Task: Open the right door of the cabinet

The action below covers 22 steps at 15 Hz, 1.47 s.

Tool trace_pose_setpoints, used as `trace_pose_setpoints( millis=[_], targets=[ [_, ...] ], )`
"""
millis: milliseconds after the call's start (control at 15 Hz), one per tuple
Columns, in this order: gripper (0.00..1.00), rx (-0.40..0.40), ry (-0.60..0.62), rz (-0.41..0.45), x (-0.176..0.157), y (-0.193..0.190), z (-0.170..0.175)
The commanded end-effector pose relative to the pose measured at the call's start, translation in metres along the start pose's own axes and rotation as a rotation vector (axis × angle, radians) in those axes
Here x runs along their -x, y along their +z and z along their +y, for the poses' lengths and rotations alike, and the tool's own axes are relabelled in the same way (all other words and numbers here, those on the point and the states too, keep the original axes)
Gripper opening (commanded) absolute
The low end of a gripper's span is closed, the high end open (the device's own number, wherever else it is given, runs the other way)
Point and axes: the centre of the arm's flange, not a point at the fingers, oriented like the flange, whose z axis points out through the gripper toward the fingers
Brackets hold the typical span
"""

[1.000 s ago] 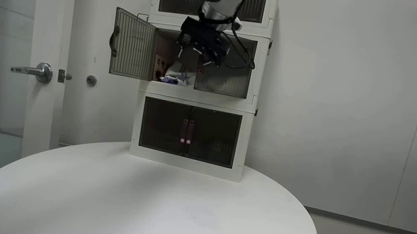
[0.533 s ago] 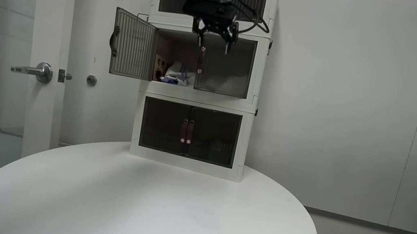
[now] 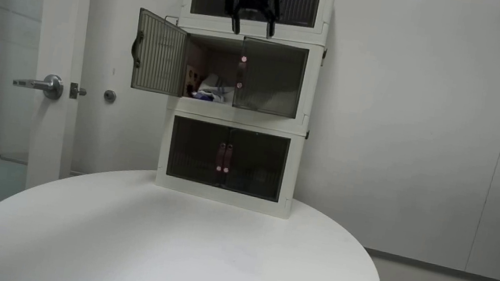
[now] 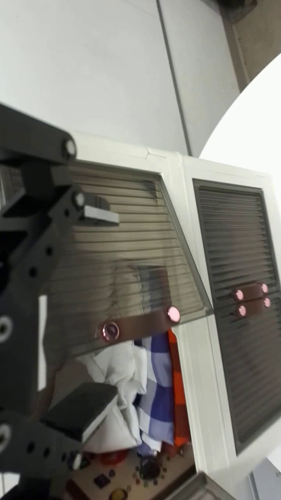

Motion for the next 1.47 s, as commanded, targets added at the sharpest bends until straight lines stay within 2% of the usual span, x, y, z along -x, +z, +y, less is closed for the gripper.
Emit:
trace_pose_setpoints(
  millis=[0,267,533,667,1067,1400],
  targets=[
    [1.00,0.047,0.052,-0.087,-0.024,-0.060,-0.047],
    [1.00,0.166,0.247,-0.097,-0.051,-0.081,-0.079],
    [1.00,0.236,0.452,-0.085,-0.069,-0.062,-0.094],
    [1.00,0.244,0.531,-0.082,-0.076,-0.046,-0.099],
    [1.00,0.290,0.713,-0.044,-0.092,-0.002,-0.093],
    [1.00,0.345,0.802,-0.037,-0.097,0.024,-0.077]
  ],
)
